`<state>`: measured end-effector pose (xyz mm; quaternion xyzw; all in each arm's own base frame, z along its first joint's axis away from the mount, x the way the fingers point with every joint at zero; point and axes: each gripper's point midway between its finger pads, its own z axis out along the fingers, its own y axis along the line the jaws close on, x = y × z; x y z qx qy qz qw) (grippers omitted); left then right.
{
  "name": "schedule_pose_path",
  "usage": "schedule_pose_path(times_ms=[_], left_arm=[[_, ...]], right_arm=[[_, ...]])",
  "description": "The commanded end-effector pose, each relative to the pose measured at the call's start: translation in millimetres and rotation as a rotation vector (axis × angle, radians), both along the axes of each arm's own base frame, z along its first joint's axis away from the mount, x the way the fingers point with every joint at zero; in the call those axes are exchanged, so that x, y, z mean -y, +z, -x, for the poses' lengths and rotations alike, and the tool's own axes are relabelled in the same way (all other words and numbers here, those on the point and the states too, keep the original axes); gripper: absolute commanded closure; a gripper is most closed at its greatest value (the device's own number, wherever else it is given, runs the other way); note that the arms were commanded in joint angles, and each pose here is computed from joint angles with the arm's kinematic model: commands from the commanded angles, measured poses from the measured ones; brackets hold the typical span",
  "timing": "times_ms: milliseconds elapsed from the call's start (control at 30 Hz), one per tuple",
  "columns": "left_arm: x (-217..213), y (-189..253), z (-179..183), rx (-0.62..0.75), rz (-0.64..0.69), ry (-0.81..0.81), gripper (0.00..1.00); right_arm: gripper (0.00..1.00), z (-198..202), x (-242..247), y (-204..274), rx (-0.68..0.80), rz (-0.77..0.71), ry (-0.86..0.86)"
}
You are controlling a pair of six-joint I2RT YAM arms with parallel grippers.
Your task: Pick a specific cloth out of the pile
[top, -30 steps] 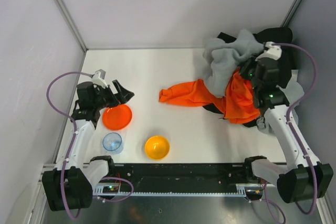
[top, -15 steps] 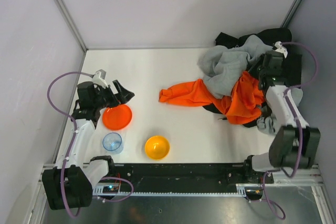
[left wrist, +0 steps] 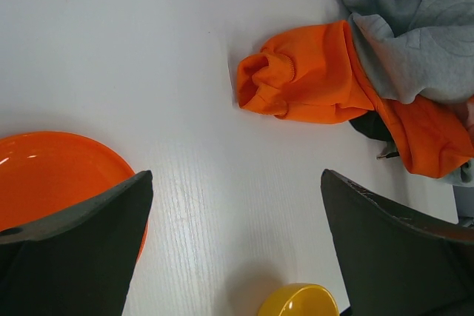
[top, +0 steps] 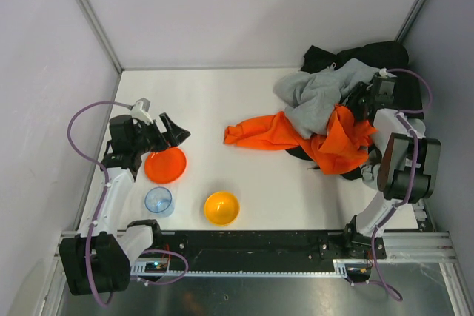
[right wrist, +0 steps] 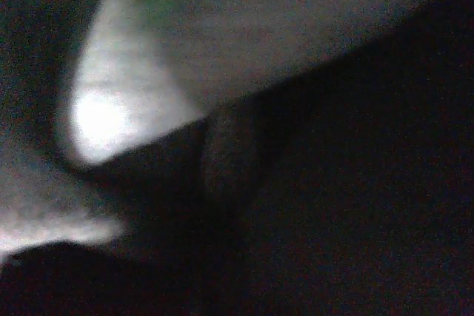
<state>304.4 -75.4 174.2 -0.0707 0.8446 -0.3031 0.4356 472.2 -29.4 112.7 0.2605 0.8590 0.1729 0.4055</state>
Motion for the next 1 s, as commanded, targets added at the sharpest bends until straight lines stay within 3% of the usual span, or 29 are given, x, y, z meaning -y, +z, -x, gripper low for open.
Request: schedule_pose_path(times_ms=[0, 367, 600, 967], left_arm=[[1, 17, -5, 0.039, 0.018, -0.011, 0.0], [1, 19, -4, 0.046, 0.018, -0.01, 0.0], [1, 19, -4, 0.045, 0.022, -0.013, 0.01], [3, 19, -3, 0.043, 0.026, -0.018, 0.0]], right_arm=[[0.39, 51, -15, -26, -0.189, 0.019, 0.048], [0.02, 95, -30, 112, 0.094, 0.146, 0.064], [0.01, 153, -42, 138, 0.142, 0.146, 0.079], [0.01, 216, -61, 122, 0.126, 0.129, 0.094]])
